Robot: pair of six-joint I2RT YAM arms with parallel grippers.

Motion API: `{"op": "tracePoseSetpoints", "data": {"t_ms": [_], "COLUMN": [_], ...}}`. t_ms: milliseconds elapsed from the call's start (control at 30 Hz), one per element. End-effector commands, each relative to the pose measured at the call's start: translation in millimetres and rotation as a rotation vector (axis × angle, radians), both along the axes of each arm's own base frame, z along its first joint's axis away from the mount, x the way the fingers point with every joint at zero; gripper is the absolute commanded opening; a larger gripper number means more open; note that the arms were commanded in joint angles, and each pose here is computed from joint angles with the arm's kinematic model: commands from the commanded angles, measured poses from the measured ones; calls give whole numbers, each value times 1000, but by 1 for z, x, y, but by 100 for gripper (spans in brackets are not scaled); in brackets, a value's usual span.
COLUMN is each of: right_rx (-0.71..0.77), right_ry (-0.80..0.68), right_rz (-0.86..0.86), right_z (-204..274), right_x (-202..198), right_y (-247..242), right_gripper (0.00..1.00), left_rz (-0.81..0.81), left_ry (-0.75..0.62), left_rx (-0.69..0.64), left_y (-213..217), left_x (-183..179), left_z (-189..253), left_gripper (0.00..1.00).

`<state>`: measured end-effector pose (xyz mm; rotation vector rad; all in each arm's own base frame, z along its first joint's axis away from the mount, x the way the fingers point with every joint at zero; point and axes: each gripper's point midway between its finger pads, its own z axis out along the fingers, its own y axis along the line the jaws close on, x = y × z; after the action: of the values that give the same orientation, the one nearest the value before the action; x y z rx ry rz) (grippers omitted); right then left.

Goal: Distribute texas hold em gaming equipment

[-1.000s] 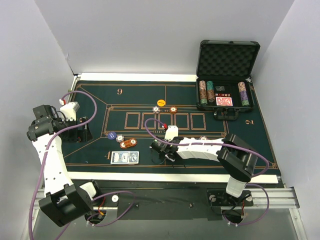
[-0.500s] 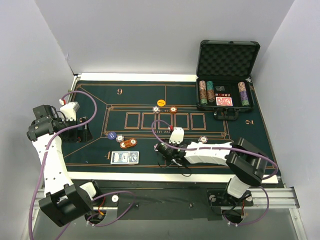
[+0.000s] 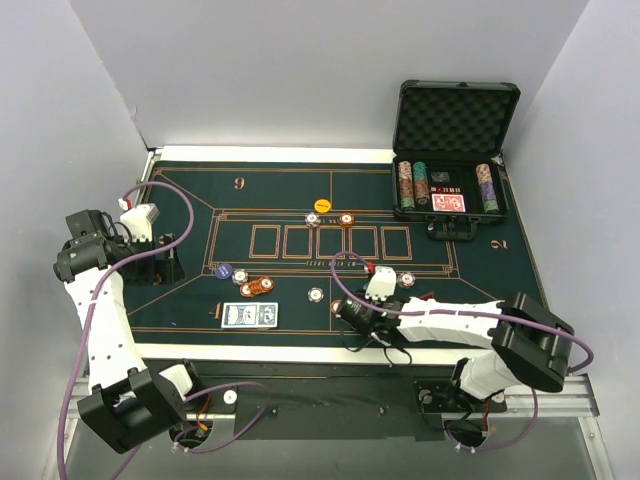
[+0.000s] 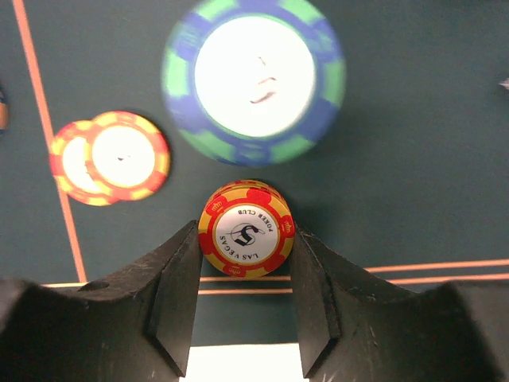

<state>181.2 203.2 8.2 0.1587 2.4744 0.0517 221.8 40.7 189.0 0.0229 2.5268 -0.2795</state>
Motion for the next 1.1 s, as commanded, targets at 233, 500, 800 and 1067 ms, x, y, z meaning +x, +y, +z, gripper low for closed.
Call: {"op": "tracePoseSetpoints", "data": {"t_ms": [233, 500, 800, 1067], "right_rx": [-224, -214, -240, -231], "right_ry": [115, 82, 95, 125], "right_rz": [-151, -269, -324, -340], "right_z": [-6, 6, 4, -5], "right_x": [-28, -13, 3, 13], "right_y": [-104, -122, -131, -131], "right_gripper": [26, 26, 26, 27], "left_rz": [-8, -12, -12, -15], "left_ry": [-56, -62, -59, -58], "left_rx": [26, 19, 19, 19], "left_y": [1, 0, 1, 1], "left_x": [1, 2, 4, 4], "left_z": [16, 18, 18, 17], "left_gripper": [96, 96, 96, 96]}}
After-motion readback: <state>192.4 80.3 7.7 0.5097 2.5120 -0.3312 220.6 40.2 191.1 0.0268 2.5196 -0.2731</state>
